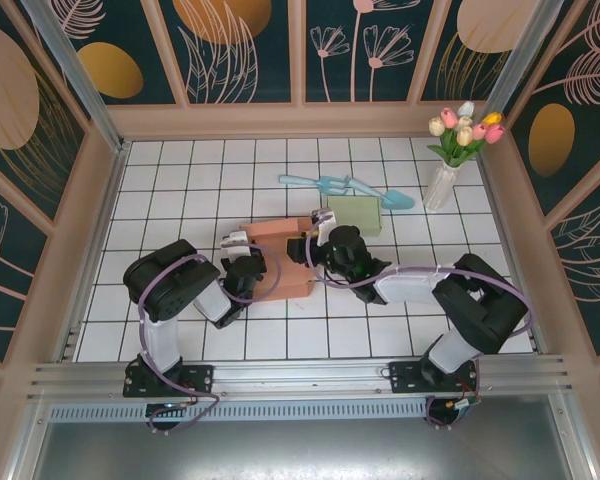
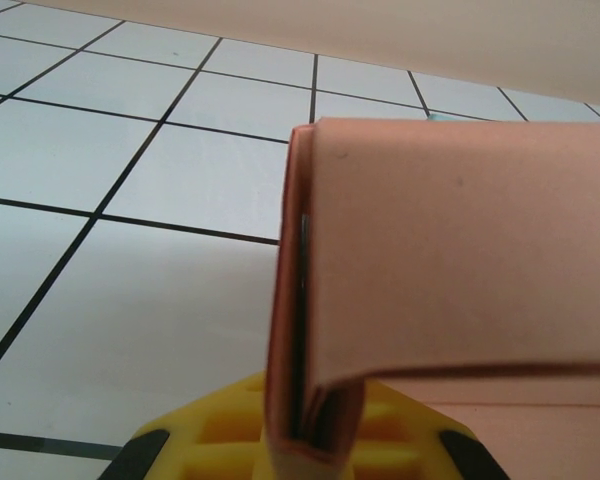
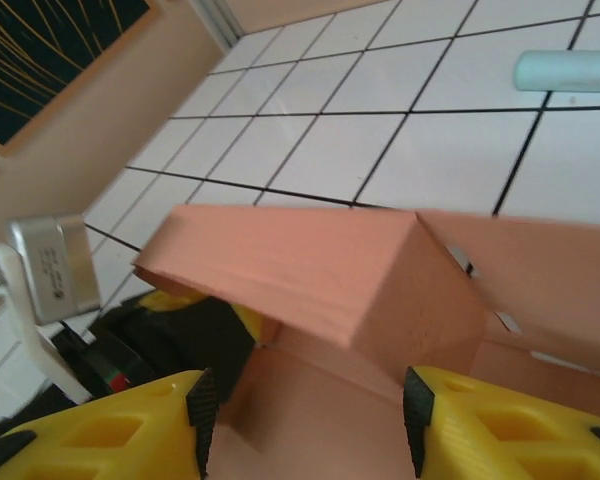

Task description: Fold the paper box

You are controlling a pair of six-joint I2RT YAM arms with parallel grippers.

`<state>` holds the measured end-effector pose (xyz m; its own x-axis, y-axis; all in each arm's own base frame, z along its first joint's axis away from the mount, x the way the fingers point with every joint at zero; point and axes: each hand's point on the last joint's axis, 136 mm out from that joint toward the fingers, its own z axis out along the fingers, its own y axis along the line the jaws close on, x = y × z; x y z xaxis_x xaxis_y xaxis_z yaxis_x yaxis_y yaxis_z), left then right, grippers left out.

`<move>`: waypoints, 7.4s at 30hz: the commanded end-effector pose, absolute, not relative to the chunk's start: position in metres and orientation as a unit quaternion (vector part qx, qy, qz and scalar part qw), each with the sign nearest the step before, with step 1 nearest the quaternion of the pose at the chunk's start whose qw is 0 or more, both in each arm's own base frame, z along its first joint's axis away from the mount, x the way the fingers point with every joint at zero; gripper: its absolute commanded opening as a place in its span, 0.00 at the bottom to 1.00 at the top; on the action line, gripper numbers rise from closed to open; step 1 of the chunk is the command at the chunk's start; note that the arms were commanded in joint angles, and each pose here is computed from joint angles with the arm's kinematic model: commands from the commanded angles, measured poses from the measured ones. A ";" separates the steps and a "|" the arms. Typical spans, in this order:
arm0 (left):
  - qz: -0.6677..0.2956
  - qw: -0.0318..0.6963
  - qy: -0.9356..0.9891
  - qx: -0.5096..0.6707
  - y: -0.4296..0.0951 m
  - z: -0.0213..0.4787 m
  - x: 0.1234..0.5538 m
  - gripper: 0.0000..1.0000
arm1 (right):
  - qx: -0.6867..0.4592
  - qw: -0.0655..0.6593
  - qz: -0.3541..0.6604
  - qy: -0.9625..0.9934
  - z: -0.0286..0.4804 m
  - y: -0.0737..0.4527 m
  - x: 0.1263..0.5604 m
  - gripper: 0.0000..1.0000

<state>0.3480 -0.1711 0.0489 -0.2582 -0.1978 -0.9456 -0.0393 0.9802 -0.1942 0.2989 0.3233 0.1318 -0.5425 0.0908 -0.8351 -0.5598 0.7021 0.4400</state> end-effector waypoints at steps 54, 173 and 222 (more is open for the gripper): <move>-0.060 0.571 0.818 -0.019 -0.187 0.026 0.346 0.00 | -0.163 0.447 0.380 0.793 0.089 0.330 0.343 0.55; -0.095 0.541 0.836 0.016 -0.212 0.011 0.349 0.00 | -0.044 0.639 -0.043 0.767 0.110 0.241 0.363 0.11; -0.222 0.500 0.823 0.155 -0.275 0.063 0.328 0.00 | -0.027 0.613 0.269 0.743 0.237 0.182 0.244 0.54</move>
<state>0.3454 -0.2525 0.0571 -0.4105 -0.0620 -0.9097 0.3282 0.9208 -0.2109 0.2609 0.1935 0.2513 -0.1857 0.2912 -0.9384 -0.3649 0.8663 0.3411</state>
